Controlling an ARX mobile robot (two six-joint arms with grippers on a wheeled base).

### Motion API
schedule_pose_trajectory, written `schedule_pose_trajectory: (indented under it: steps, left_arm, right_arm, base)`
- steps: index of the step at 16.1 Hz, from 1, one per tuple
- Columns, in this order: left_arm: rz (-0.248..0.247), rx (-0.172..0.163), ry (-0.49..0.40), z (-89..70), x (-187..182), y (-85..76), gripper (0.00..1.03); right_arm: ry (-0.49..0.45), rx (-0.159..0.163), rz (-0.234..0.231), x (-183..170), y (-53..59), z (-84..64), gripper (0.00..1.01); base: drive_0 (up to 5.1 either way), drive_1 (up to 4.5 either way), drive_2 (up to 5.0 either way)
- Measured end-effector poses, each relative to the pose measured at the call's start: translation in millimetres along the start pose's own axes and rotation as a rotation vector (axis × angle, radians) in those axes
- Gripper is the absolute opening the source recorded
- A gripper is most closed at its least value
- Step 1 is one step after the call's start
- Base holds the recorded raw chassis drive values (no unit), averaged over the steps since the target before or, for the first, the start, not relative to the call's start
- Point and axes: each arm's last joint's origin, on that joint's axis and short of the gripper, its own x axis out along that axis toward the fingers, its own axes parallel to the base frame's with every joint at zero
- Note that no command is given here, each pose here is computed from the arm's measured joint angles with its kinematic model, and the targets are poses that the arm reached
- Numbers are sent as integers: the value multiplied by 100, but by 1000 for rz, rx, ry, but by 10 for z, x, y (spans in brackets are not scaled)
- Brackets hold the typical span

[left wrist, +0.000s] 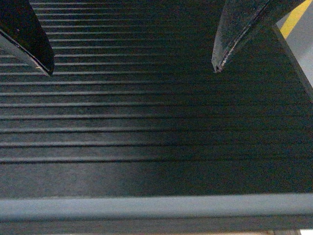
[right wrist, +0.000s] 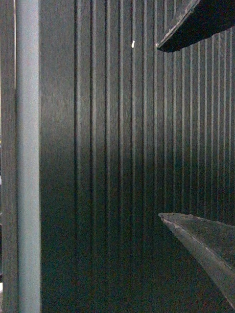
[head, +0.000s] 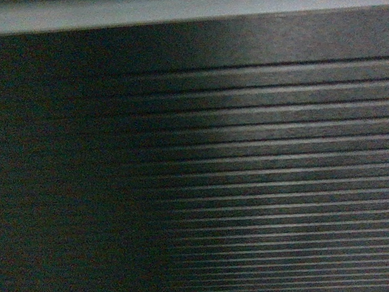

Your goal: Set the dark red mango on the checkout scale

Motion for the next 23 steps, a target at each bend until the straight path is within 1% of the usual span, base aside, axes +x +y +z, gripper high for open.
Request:
schedule_pose_trajectory:
  steps: [23]
  left_arm:
    - [0, 0, 3, -3, 0, 0, 98]
  right_arm:
    - [2, 0, 0, 0, 0, -2, 98]
  base:
    - [0, 0, 0]
